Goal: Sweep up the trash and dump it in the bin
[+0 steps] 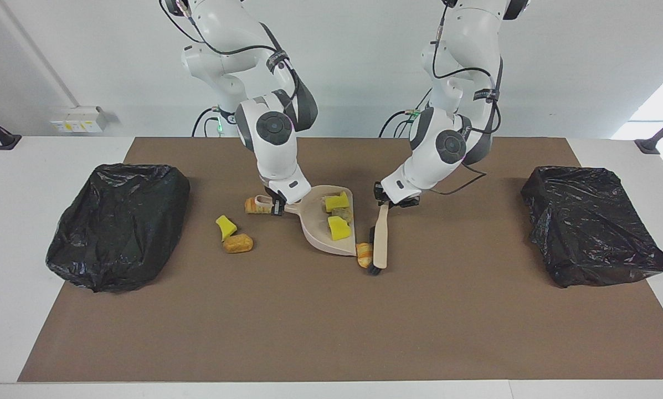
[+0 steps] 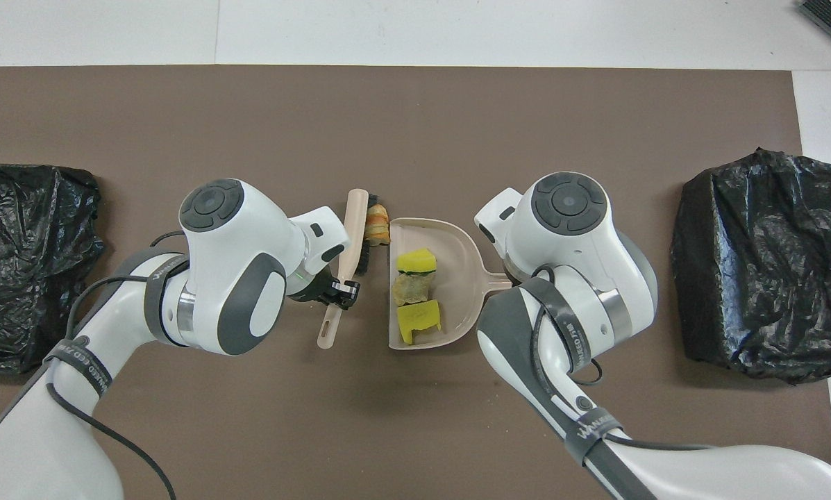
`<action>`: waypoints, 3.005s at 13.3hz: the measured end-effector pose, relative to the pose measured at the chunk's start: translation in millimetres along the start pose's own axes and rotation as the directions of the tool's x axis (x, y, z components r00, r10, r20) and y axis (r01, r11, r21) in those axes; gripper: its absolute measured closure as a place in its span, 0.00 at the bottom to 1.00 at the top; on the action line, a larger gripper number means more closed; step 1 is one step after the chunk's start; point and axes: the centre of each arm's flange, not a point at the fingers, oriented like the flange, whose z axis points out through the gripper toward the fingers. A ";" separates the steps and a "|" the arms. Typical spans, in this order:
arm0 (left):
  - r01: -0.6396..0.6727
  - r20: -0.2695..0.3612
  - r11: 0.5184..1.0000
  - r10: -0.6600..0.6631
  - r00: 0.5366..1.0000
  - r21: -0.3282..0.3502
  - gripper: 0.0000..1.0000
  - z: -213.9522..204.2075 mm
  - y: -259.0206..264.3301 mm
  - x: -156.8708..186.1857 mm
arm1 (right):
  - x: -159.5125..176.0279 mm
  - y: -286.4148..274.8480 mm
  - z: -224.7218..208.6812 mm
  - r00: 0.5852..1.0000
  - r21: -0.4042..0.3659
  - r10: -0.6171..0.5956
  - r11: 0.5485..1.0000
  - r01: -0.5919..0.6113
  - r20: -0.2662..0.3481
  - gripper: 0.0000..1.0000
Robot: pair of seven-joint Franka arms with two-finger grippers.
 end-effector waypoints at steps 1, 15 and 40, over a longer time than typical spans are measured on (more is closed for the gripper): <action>-0.004 0.002 1.000 0.004 1.000 0.001 0.73 -0.6 -0.5 -1.5 | 1.8 -0.6 1.8 1.000 -0.002 0.000 1.000 0.000 -0.001 0.69; -0.163 0.122 0.986 0.167 0.978 -0.044 0.73 -10.5 74.8 -49.6 | -4.3 -4.3 8.7 0.999 0.039 0.037 0.999 -0.038 0.033 0.69; 0.239 0.020 0.925 -0.256 0.966 0.294 0.73 -3.8 8.0 -136.4 | -227.4 44.9 -113.5 0.978 0.055 -0.162 0.984 0.170 -0.134 0.69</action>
